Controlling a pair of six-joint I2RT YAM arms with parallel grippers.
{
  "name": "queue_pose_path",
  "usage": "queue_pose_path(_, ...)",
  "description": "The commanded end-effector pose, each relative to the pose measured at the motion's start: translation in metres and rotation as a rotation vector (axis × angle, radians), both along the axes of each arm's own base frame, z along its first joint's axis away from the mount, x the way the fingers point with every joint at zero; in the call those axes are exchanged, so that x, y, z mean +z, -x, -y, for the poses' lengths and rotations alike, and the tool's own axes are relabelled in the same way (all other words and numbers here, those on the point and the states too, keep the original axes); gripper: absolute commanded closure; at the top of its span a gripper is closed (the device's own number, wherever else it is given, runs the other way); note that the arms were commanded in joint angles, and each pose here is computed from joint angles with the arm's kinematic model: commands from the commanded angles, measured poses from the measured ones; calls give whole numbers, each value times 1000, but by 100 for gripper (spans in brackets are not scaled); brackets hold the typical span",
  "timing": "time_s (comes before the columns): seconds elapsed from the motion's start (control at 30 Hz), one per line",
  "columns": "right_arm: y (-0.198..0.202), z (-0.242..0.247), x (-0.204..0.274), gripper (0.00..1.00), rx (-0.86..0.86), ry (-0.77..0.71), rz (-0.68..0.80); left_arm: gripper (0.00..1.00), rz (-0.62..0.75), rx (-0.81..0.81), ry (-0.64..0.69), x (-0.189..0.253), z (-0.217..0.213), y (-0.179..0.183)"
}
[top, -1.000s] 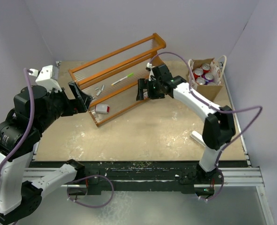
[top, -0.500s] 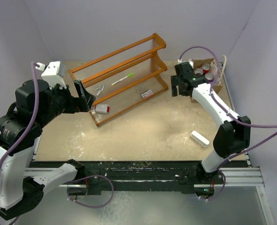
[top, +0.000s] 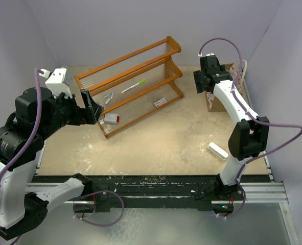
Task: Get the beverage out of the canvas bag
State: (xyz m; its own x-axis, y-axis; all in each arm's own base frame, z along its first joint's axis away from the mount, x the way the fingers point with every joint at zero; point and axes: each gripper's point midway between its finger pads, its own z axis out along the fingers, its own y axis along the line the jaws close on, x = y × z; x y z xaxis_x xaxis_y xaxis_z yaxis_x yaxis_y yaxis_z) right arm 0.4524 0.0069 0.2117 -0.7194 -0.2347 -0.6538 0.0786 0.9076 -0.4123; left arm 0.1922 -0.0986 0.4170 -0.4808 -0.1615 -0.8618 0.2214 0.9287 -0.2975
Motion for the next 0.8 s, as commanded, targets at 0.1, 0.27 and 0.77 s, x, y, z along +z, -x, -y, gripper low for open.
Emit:
queue_pose_path(0.1, -20, 18, 1, 8, -23, 45, -7, 1, 24, -16, -7, 9, -1, 1)
queue_pose_path(0.27, -19, 12, -34, 19, -17, -6, -75, 1, 10, 6, -23, 4, -5, 1)
queue_pose_path(0.77, 15, 3, -45, 100, 23, -67, -133, 1, -42, -89, 31, 2, 19, 1)
